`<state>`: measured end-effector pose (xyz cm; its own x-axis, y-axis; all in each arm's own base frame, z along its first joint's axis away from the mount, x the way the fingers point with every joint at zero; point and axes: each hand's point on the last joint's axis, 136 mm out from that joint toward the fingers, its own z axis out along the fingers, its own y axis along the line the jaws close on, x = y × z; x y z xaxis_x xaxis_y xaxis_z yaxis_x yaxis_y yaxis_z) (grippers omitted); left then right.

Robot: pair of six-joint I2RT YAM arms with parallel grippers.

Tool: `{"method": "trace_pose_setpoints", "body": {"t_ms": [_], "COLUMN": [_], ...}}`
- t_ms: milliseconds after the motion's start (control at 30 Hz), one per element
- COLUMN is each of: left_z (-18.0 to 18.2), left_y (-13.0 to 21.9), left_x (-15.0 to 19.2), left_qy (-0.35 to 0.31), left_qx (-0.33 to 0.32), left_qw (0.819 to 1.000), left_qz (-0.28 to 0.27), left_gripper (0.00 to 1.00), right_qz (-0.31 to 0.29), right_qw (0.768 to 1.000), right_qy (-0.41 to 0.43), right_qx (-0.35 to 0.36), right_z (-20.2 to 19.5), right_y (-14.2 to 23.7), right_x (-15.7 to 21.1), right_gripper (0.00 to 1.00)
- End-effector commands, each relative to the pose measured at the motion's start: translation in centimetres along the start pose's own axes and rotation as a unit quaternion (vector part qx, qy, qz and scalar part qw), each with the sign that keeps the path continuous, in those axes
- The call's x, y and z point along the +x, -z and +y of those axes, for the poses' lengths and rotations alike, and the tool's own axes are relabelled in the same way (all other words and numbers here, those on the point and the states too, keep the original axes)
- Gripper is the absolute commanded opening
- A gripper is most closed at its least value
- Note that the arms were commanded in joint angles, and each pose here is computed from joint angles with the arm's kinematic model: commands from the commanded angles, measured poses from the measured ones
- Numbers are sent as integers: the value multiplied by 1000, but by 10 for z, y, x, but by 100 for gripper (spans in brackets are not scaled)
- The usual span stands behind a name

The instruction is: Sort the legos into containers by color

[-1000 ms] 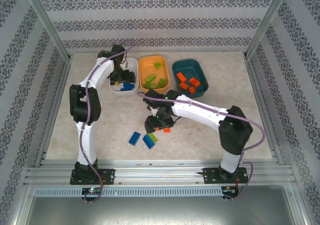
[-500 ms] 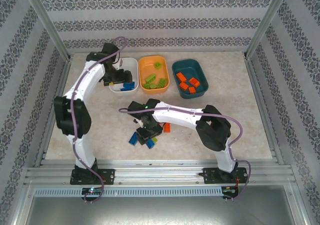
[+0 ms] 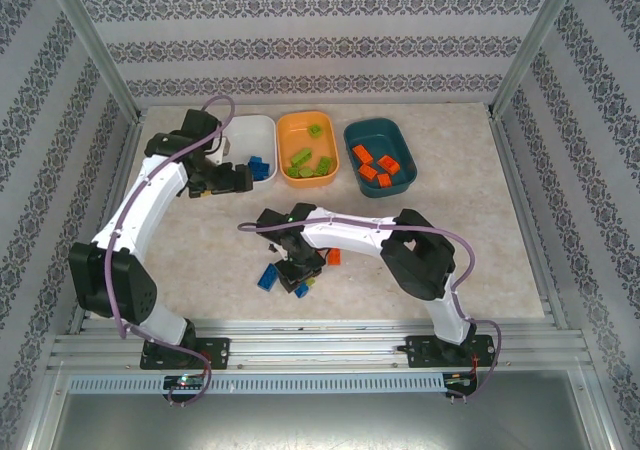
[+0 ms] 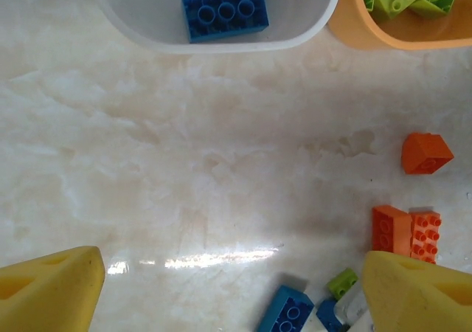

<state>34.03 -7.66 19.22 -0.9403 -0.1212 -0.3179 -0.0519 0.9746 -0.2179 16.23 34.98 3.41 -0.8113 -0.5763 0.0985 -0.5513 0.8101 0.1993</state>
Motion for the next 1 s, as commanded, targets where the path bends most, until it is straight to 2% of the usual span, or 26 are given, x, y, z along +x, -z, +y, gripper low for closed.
{"method": "trace_pose_setpoints", "body": {"t_ms": [0, 167, 333, 467, 633, 800, 967], "left_z": [7, 8, 8, 8, 14, 16, 14], "left_y": [8, 7, 8, 11, 18, 19, 21], "left_x": [13, 20, 20, 19, 18, 20, 31], "left_qy": [16, 16, 13, 9, 5, 3, -4], "left_qx": [-8, -4, -5, -8, -26, -32, -24], "left_qw": [1000, 1000, 1000, 1000, 1000, 999, 1000], "left_qz": [3, 8, 7, 2, -6, -7, 2], "left_gripper": [91, 93, 94, 95, 98, 100, 100], "right_qz": [12, 13, 5, -22, -78, -143, -208], "right_qw": [1000, 1000, 1000, 1000, 992, 972, 936], "right_qy": [0, -4, -7, -21, -68, -126, -191], "right_qx": [2, 5, 10, -5, -66, -137, -208], "right_z": [1, -1, -3, -4, -15, -35, -58], "right_y": [-11, -13, -4, 19, 64, 112, 160], "right_x": [4, 4, 3, 1, -10, -44, -110], "right_gripper": [35, 24, 19, 16, 16, 17, 18]}}
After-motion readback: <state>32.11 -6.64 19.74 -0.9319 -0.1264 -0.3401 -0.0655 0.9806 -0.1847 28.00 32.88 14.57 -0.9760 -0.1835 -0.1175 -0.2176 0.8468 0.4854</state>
